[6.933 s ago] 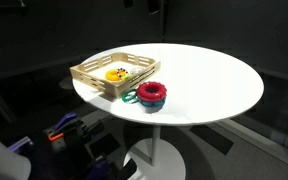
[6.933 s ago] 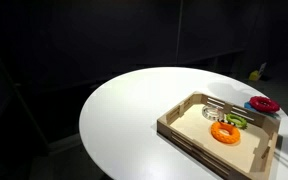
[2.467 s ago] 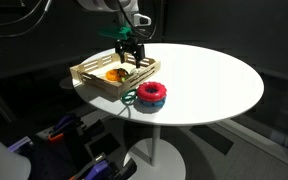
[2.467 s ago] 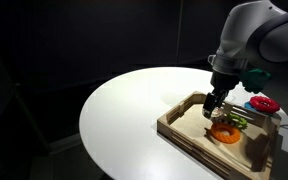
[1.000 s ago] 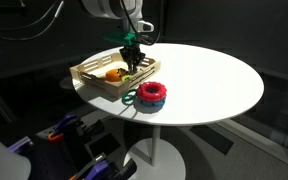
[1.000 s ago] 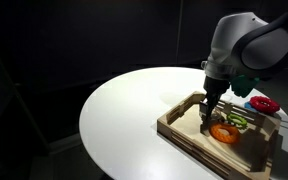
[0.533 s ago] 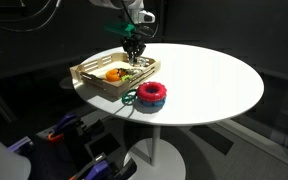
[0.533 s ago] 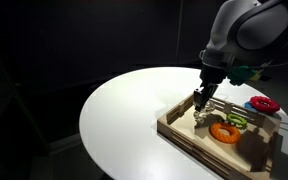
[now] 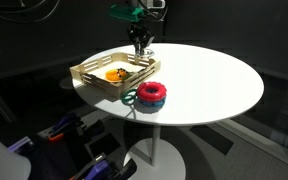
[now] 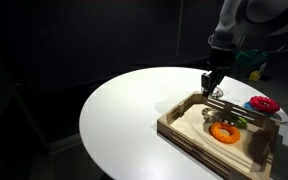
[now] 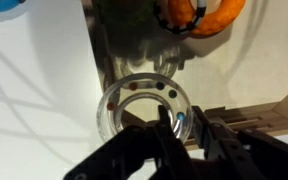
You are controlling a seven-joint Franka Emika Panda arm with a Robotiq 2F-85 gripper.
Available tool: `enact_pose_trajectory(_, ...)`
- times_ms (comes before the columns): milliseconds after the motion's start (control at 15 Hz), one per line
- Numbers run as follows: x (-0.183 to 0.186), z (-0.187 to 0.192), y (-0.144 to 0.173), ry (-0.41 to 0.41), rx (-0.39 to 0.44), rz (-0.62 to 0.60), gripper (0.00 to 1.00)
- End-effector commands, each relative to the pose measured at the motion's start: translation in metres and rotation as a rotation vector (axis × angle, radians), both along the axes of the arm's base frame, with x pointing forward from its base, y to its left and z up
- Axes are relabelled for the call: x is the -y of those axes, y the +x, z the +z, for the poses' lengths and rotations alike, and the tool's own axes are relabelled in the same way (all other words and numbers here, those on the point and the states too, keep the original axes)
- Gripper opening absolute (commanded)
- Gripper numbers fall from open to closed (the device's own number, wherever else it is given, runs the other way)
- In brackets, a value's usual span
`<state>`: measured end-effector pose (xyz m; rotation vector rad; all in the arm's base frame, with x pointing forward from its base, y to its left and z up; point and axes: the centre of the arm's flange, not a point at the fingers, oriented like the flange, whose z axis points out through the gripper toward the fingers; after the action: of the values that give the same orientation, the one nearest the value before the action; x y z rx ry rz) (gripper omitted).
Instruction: Take the clear ring off of the tray
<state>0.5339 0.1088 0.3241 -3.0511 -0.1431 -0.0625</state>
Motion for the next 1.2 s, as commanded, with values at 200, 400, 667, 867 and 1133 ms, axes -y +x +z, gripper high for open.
enact_pose_trajectory(200,0.073,0.017,0.004,-0.079,-0.006,-0.082,0.09)
enact_pose_trajectory(400,0.101,0.008,0.003,-0.108,-0.011,-0.117,0.09)
enact_pose_trajectory(667,0.123,-0.01,-0.001,-0.126,-0.024,-0.158,0.09)
enact_pose_trajectory(867,0.131,-0.027,-0.005,-0.147,-0.045,-0.171,0.09)
enact_pose_trajectory(1133,0.138,-0.047,-0.008,-0.167,-0.063,-0.182,0.09)
